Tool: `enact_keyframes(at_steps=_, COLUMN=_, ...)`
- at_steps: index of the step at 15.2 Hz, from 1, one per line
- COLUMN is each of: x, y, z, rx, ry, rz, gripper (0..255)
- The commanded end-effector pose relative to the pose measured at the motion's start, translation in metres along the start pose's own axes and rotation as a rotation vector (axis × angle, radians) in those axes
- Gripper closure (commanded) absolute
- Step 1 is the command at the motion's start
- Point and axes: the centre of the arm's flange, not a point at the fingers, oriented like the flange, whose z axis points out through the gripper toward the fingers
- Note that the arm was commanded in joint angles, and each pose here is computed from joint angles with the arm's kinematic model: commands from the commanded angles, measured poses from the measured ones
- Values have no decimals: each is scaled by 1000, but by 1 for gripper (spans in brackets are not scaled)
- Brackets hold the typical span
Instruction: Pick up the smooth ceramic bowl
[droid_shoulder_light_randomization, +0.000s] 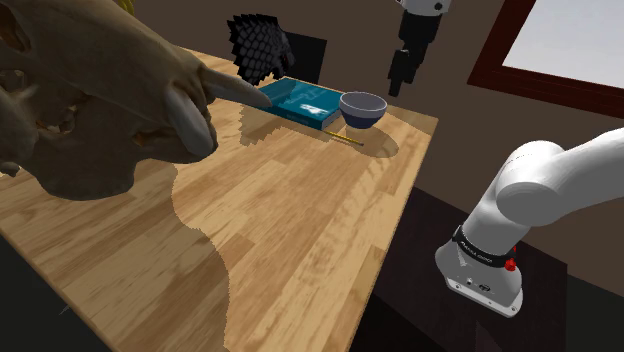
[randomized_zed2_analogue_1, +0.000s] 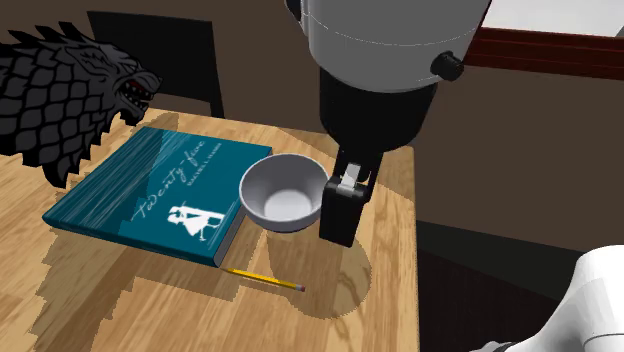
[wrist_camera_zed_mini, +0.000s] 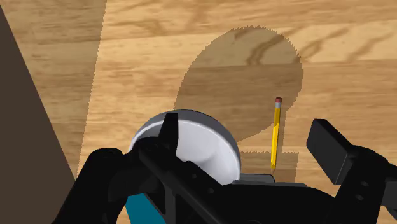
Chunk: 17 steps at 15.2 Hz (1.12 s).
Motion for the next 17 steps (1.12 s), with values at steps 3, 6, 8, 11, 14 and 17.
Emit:
enact_keyframes(at_steps=3, x=21, y=0, z=10, rx=15, ry=18, rz=-13, gripper=0)
enact_keyframes(at_steps=6, x=54, y=-1, z=25, rx=38, ry=45, rz=-32, gripper=0)
enact_keyframes(at_steps=8, x=76, y=-3, z=34, rx=53, ry=63, rz=-45, gripper=0)
enact_keyframes(at_steps=11, x=95, y=-5, z=48, rx=66, ry=78, rz=-56, gripper=0)
enact_keyframes(at_steps=14, x=95, y=-6, z=63, rx=66, ry=78, rz=-56, gripper=0)
enact_keyframes(at_steps=17, x=94, y=-8, z=79, rx=66, ry=78, rz=-56, gripper=0)
